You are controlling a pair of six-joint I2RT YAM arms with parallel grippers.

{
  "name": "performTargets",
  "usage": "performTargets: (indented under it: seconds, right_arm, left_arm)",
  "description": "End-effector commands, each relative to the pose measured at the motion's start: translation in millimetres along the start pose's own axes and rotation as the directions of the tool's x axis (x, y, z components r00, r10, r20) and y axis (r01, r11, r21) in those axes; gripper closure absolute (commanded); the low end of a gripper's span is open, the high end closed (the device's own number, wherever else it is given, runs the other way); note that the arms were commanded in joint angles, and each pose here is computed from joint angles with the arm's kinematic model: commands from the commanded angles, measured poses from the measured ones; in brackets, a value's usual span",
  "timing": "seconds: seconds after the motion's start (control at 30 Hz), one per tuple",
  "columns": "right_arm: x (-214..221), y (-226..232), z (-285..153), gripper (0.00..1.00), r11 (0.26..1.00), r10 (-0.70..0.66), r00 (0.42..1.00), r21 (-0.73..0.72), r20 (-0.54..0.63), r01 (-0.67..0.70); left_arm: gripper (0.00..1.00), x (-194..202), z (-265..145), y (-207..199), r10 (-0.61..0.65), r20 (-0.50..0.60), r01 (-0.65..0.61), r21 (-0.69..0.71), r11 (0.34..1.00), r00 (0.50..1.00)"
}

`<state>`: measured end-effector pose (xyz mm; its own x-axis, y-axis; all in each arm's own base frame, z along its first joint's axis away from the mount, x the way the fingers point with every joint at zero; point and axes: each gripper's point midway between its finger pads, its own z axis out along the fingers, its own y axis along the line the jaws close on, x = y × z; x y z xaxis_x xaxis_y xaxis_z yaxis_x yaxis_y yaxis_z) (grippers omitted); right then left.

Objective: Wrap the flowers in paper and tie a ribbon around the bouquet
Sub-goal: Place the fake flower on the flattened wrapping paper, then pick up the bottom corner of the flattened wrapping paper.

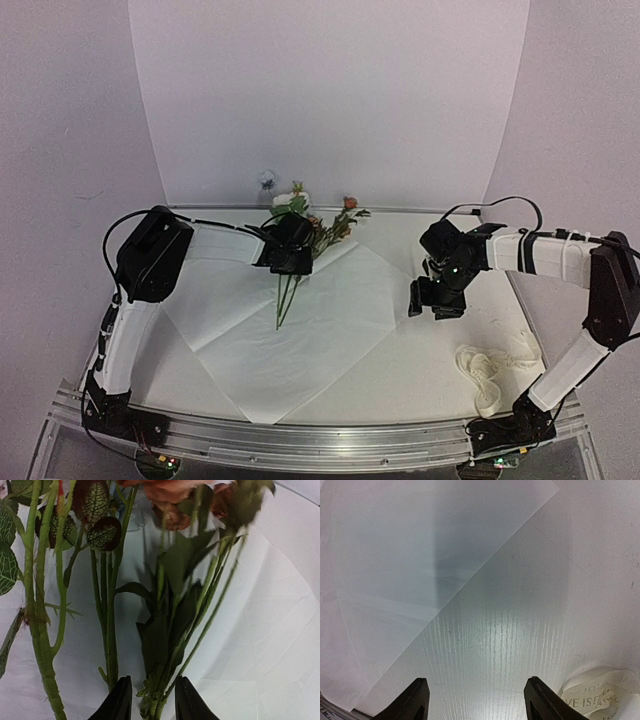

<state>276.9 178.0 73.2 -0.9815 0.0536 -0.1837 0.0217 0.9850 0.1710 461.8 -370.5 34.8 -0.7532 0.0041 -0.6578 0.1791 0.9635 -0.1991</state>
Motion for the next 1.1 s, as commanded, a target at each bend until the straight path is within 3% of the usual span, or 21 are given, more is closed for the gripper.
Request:
performTargets:
  seconds: [0.0,0.4,0.7,0.8,0.9,0.97,1.07]
  right_arm:
    - [-6,7,-14,0.31,0.999,-0.008,0.999,-0.041,0.034,0.009]
    - [1,21,-27,0.26,0.996,-0.033,0.998,-0.086,0.047,0.037]
    - [49,59,-24,0.24,0.959,-0.276,0.959,-0.054,0.058,0.279]
    - [71,76,-22,0.23,0.899,-0.435,0.897,-0.03,0.074,0.438]
    - [94,99,-18,0.21,0.8,-0.595,0.798,-0.026,0.098,0.6]
    - [109,116,-16,0.2,0.703,-0.705,0.697,-0.002,0.128,0.711]
    - [132,143,-11,0.18,0.502,-0.858,0.487,0.069,0.165,0.862]
  left_arm:
    - [0.64,-44,-37,-14,-0.033,0.104,0.027,0.054,0.998,0.994]
    - [0.45,-72,-98,-38,-0.101,0.128,0.072,0.214,0.974,0.987]
    - [0.38,-30,-170,8,-0.257,0.043,0.245,0.186,0.952,0.966]
    - [0.37,5,-191,35,-0.317,-0.002,0.313,0.153,0.937,0.948]
    - [0.36,35,-213,62,-0.372,-0.024,0.372,0.121,0.92,0.928]
    - [0.36,48,-227,77,-0.4,-0.023,0.401,0.098,0.911,0.916]
    - [0.36,59,-247,97,-0.434,-0.002,0.433,0.075,0.898,0.901]
